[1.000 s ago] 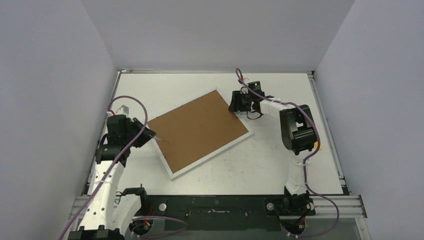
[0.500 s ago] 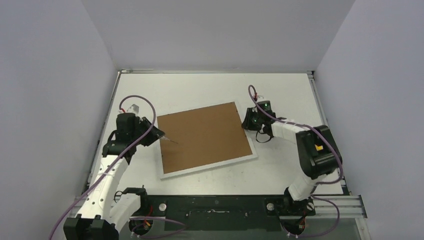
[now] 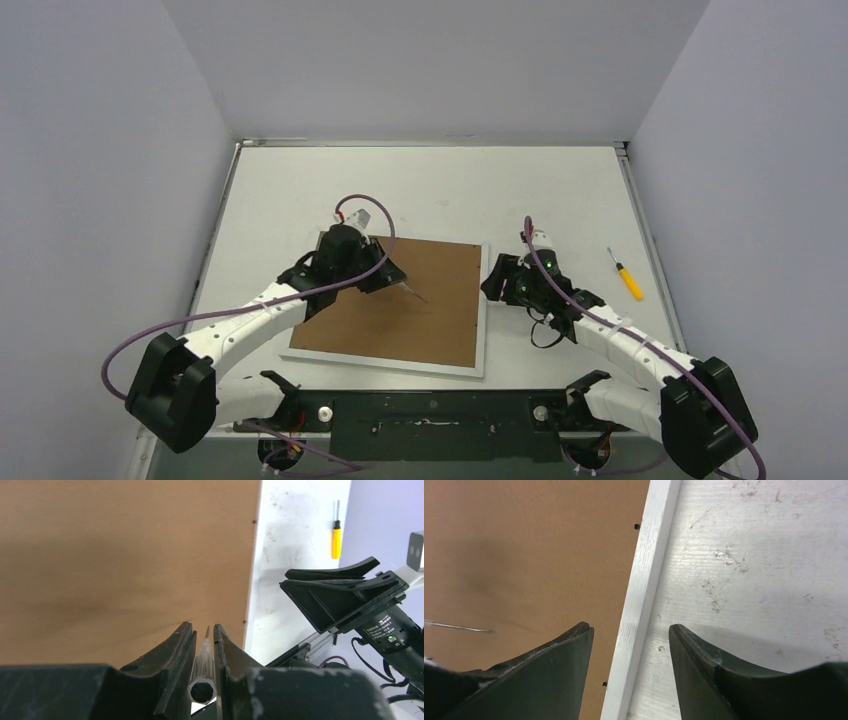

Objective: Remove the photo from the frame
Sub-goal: Release the photo frame item from the photo frame.

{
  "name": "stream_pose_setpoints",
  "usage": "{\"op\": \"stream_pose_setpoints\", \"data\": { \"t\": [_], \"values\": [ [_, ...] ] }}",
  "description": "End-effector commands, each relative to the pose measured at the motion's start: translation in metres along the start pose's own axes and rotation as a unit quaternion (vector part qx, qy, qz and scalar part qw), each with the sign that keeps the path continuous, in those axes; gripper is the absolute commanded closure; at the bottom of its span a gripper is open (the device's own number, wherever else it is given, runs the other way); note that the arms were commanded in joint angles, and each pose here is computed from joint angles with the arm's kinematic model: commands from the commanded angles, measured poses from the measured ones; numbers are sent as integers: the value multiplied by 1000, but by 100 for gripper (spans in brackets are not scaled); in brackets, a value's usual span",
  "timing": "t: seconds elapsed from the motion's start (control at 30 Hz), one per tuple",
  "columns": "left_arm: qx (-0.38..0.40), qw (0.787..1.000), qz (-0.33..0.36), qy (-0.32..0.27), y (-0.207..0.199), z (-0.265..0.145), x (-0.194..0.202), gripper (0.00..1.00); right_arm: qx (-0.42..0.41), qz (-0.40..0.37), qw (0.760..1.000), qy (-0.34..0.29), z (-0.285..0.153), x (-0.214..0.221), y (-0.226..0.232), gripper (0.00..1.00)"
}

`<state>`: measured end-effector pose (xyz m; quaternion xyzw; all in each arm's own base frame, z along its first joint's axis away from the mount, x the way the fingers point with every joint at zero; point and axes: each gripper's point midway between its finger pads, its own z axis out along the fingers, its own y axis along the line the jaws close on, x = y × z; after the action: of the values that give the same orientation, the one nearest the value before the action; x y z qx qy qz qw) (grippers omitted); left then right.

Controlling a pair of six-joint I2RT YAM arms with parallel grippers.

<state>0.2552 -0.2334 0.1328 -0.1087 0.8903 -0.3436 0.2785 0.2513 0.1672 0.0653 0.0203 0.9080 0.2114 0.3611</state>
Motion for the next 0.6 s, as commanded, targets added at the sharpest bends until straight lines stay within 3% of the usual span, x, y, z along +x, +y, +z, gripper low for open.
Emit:
{"op": "stream_pose_setpoints", "data": {
  "t": [0.0, 0.23, 0.4, 0.57],
  "values": [
    [99, 994, -8, -52, -56, 9, -20, 100, -64, 13, 998, 8, -15, -4, 11, 46],
    [139, 990, -17, 7, -64, 28, 15, 100, -172, 47, 984, 26, -21, 27, 31, 54],
    [148, 988, -24, 24, -66, 39, 36, 100, -192, 73, 977, 50, -16, 45, 30, 59],
    [130, 991, -27, 28, -57, 48, 49, 100, -186, 90, 977, 57, -14, 55, 24, 71]
  ]
}}
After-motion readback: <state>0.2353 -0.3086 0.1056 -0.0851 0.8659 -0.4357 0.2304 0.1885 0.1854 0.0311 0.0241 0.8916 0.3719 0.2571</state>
